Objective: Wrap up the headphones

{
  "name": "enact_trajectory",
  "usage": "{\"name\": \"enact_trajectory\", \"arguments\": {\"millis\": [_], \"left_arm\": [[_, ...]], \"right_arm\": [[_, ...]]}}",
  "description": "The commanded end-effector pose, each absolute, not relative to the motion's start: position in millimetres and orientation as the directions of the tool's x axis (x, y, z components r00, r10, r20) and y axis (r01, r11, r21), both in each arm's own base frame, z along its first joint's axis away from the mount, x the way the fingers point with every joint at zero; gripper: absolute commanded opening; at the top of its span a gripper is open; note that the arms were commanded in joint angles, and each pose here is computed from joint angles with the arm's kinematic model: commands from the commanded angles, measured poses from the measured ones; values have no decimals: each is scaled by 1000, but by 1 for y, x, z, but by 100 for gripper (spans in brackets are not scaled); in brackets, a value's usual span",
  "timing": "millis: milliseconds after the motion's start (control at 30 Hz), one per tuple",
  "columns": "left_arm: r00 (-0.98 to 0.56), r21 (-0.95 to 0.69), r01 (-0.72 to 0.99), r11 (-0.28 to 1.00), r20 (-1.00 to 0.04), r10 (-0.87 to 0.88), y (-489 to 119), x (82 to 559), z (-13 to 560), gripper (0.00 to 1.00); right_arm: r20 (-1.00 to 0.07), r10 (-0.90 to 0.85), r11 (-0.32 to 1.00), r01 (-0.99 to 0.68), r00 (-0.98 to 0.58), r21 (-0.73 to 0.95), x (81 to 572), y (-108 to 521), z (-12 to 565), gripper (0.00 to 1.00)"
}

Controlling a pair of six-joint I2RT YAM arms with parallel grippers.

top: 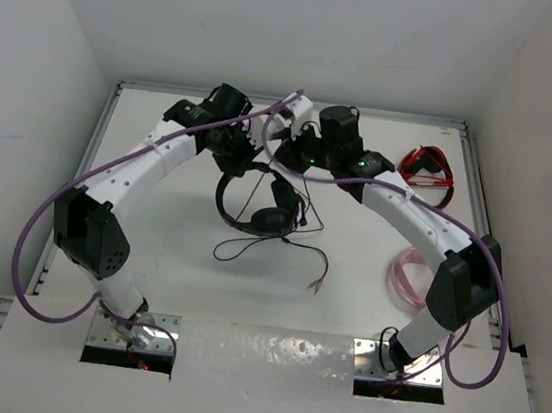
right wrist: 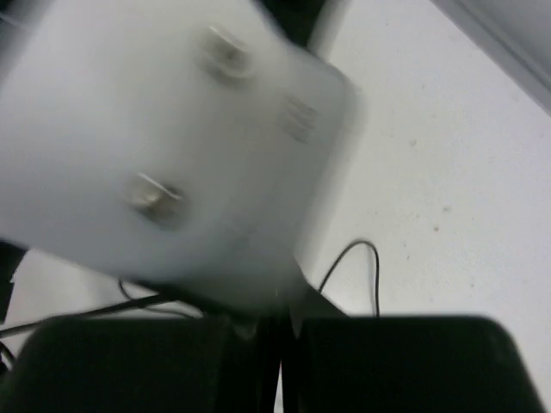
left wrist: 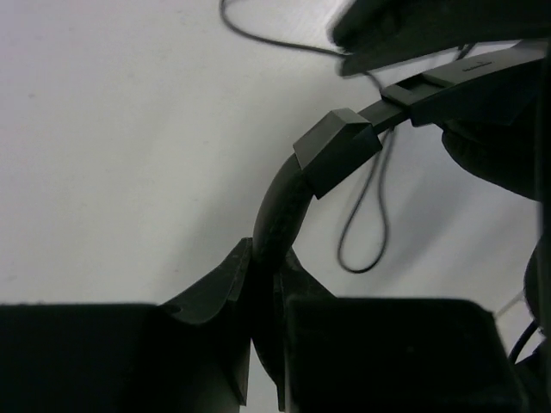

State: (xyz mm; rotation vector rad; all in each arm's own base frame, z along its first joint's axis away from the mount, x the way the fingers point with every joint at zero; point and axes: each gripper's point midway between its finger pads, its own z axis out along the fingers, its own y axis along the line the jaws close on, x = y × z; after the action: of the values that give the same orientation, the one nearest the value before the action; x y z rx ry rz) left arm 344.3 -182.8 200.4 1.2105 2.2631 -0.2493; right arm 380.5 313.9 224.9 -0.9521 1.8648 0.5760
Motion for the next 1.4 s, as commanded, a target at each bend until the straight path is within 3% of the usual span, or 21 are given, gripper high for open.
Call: {"name": "enact_trajectory", "arguments": {"millis": [0, 233, 433, 633, 1033, 1067, 1167, 1300, 1367], "left_arm": [[-441, -86, 826, 556, -714, 544, -215, 314, 262, 0], [-478, -131, 808, 574, -715, 511, -216, 310, 259, 0], [-461, -143, 823, 549, -733, 500, -223, 309, 267, 0], [-410, -84, 846, 527, -735, 540, -225, 308, 271, 0], [-442, -197, 842, 502, -787, 431, -244, 306, 301, 0], [-455, -216, 832, 511, -792, 407, -239, 312, 305, 0], [-471, -270, 819, 506, -821, 323, -235, 322, 330, 0], [-440, -241, 818, 522, -847, 298, -236, 329, 349, 0], [-440, -241, 810, 535, -852, 283, -236, 332, 355, 0]], "right_arm": [[-974, -9, 761, -633, -226, 140, 434, 264, 293, 0], [-987, -31, 842, -536, -160, 60, 426, 227, 306, 0], [-982, -44, 825, -561, -183, 68, 413, 226, 295, 0], [-986, -18, 790, -607, -163, 86, 428, 245, 324, 0], [-945, -8, 714, -663, -326, 223, 445, 279, 270, 0], [-943, -5, 699, -675, -333, 234, 441, 281, 267, 4], [-925, 16, 612, -728, -380, 309, 424, 296, 252, 30], [-895, 115, 497, -755, -431, 428, 415, 315, 248, 46], [-859, 176, 434, -745, -480, 506, 412, 324, 243, 49]]}}
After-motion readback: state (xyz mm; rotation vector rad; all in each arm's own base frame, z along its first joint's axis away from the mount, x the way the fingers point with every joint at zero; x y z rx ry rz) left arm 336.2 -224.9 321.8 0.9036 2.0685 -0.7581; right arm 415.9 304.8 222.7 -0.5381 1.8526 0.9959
